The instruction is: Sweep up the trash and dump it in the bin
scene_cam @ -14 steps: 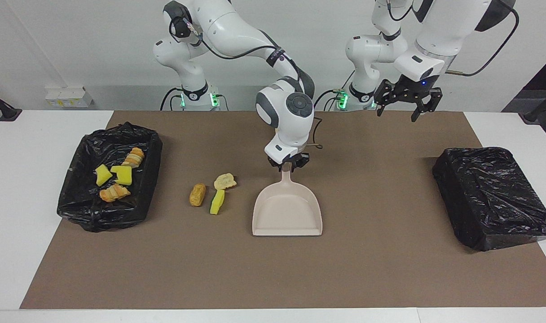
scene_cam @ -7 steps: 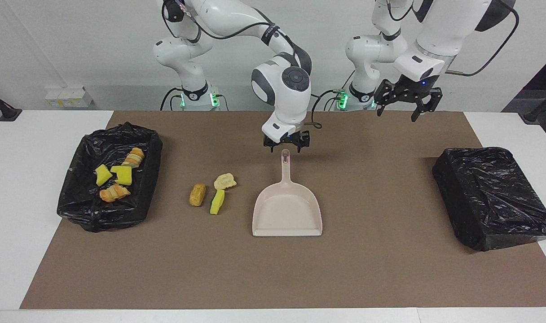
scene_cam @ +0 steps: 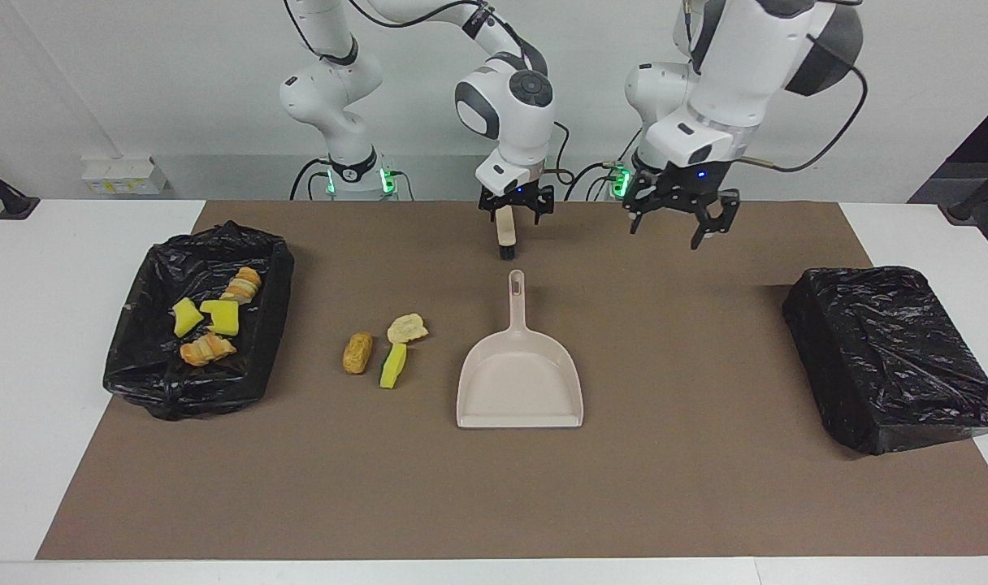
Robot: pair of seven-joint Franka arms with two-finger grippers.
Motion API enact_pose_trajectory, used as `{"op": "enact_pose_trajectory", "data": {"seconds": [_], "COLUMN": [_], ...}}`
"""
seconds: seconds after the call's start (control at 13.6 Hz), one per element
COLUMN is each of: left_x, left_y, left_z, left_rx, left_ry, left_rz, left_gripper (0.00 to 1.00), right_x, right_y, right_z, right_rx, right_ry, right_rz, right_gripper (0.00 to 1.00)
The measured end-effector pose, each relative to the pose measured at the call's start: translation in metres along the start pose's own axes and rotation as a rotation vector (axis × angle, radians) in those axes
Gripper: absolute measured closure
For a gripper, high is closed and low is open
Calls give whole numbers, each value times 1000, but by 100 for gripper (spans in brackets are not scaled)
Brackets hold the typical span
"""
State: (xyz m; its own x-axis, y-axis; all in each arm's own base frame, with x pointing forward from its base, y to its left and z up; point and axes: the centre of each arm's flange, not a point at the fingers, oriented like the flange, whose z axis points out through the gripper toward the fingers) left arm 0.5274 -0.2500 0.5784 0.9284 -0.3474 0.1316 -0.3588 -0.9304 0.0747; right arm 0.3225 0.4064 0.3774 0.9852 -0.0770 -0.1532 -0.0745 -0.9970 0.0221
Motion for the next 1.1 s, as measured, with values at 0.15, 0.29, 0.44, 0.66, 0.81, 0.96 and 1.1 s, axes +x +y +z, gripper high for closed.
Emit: {"op": "enact_pose_trajectory", "data": {"seconds": [0.15, 0.29, 0.44, 0.66, 0.81, 0.96, 1.1], "left_x": [8, 6, -4, -23, -26, -27, -24], "left_y": [41, 82, 117, 137, 137, 138, 141], "left_z": [46, 102, 161, 216, 225, 227, 228], "left_rx": [-18, -29, -41, -42, -40, -42, -57], "left_ry": [-13, -47, -51, -66, -74, -68, -33], "left_rz": [-23, -61, -102, -151, -158, -156, -155], "left_gripper": [0, 0, 0, 0, 0, 0, 0], "right_x": [-32, -64, -93, -110, -116, -116, -115], "right_y": [12, 23, 30, 36, 34, 33, 32], "right_z": [13, 22, 29, 37, 49, 59, 63], "right_rx": [12, 11, 32, 38, 37, 26, 21], "right_ry": [-57, -86, -107, -113, -110, -114, -117], "right_rz": [8, 5, 14, 30, 35, 37, 41], "right_gripper": [0, 0, 0, 0, 4, 21, 31]}}
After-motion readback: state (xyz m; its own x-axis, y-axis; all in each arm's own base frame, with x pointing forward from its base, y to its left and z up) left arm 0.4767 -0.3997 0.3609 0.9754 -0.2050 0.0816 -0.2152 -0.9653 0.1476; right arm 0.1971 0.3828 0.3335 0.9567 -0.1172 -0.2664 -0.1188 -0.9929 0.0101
